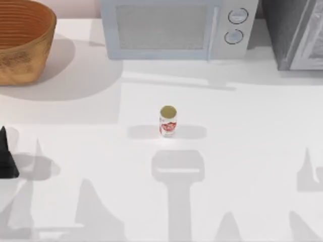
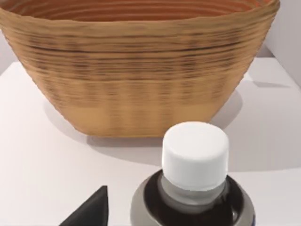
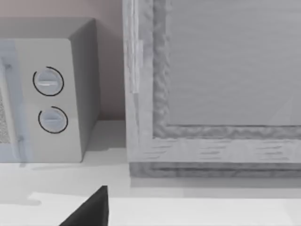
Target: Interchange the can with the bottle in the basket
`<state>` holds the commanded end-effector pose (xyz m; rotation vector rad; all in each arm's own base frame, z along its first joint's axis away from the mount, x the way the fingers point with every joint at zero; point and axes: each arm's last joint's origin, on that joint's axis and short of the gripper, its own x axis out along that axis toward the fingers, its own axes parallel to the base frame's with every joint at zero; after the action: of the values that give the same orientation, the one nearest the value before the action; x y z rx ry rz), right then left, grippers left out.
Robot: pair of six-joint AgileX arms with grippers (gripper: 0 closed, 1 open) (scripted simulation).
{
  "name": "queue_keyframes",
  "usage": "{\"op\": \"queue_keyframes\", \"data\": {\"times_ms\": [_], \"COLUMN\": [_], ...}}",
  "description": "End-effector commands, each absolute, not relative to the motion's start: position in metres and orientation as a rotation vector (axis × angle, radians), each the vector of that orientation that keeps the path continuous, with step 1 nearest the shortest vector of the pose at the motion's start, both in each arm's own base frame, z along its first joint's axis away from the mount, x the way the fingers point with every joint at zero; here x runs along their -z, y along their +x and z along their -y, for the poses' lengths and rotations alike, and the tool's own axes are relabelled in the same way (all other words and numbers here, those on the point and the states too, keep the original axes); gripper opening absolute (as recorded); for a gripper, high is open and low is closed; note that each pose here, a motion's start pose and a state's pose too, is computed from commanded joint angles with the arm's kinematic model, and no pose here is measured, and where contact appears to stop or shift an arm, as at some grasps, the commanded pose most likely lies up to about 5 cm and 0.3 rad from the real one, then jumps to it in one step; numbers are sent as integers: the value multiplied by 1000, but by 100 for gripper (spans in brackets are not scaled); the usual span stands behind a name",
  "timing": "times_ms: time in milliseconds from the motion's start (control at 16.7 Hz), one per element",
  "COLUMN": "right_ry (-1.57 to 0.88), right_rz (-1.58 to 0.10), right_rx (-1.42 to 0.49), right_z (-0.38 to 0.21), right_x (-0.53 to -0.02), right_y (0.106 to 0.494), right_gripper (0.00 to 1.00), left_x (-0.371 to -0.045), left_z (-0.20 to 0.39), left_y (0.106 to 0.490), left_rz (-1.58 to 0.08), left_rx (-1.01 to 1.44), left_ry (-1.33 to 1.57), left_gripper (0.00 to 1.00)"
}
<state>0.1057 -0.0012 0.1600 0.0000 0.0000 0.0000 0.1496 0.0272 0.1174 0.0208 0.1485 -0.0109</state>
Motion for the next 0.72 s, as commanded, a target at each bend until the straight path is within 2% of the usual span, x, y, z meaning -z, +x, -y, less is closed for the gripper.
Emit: {"op": "queue_keyframes", "data": {"times_ms": [720], "right_ry": [0], "right_rz": [0], "right_rx": [0], "right_z": [1], "right_x": [-160], "right_y": [106], "right_gripper": [100], "left_x": [-86], "left_z": [-45], "left_y": [150], "left_rz": [-202], "left_rx": [21], "left_ry": [1], "left_gripper": [100]}}
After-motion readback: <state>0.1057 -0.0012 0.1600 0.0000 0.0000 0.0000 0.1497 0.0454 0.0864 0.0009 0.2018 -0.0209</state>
